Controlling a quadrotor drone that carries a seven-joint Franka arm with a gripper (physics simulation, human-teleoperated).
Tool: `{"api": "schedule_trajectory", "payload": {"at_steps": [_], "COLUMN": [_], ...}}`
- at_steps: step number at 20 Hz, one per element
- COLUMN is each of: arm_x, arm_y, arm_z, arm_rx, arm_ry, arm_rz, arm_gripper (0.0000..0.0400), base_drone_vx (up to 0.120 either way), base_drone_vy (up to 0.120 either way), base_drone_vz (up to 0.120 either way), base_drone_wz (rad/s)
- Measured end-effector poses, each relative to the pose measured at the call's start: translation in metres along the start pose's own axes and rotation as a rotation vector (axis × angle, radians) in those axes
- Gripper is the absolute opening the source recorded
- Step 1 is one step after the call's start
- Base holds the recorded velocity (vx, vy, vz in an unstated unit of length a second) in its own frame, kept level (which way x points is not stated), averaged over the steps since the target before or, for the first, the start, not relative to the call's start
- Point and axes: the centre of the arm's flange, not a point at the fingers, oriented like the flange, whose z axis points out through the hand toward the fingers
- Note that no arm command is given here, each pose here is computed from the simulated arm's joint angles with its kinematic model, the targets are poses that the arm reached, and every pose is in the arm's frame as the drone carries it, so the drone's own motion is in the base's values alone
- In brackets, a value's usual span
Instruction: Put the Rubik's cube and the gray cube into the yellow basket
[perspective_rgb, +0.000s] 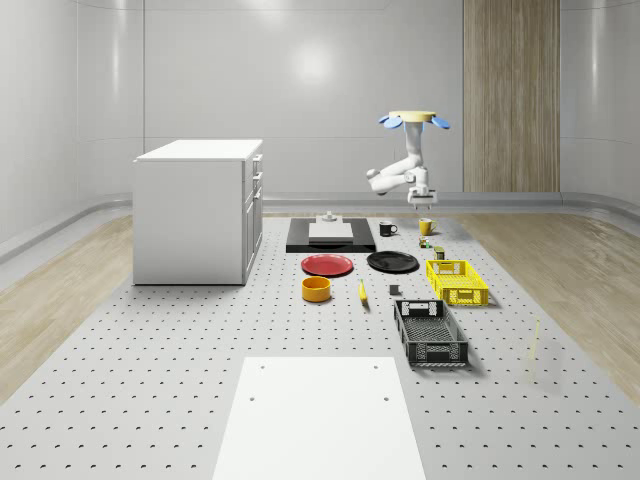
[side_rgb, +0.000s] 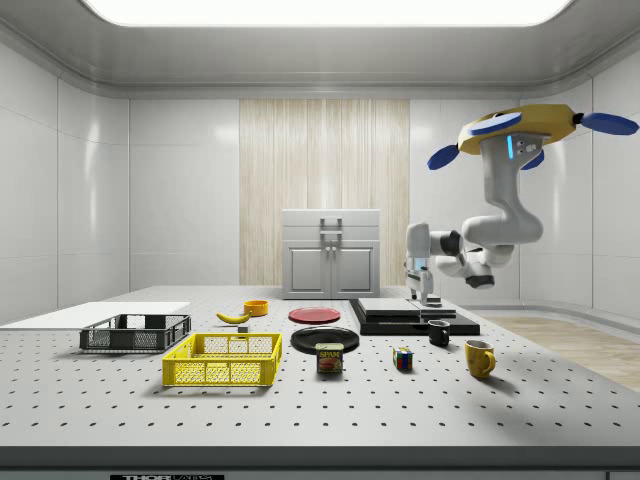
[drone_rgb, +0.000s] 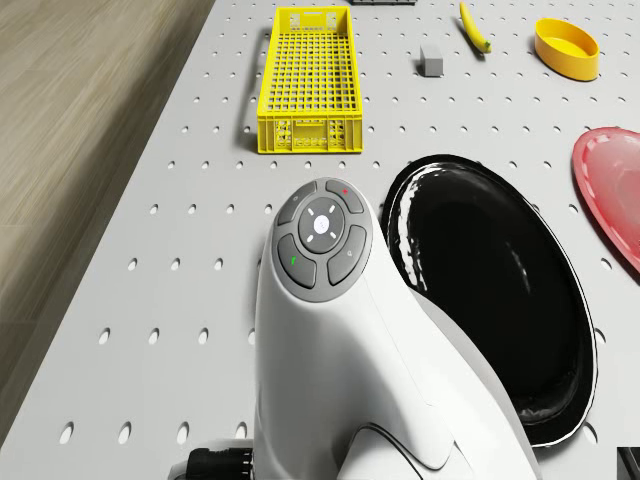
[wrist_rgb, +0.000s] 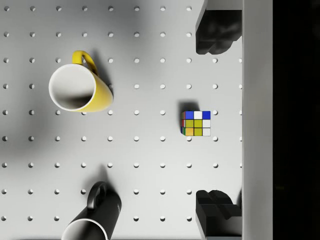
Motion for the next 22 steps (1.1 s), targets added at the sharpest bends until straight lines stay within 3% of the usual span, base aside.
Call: {"api": "schedule_trajectory", "payload": {"at_steps": [9, 16, 22], "arm_x": [-0.0003, -0.0004, -0.0004], "arm_y": [-0.0003, -0.0004, -0.0004], "arm_z": [0.0000, -0.0001, -0.0001], "arm_rx": [-0.003, -0.004, -0.004], "arm_ry": [0.004, 0.004, 0.005], "arm_rz": [0.000, 0.000, 0.000], "arm_gripper": [0.0400, 0.0400, 0.0400], "base_drone_vx": [0.004, 0.120, 0.007], "base_drone_vy": [0.000, 0.000, 0.000], "base_drone_vz": [-0.120, -0.120, -0.120], "base_drone_wz": [0.000, 0.000, 0.000]}}
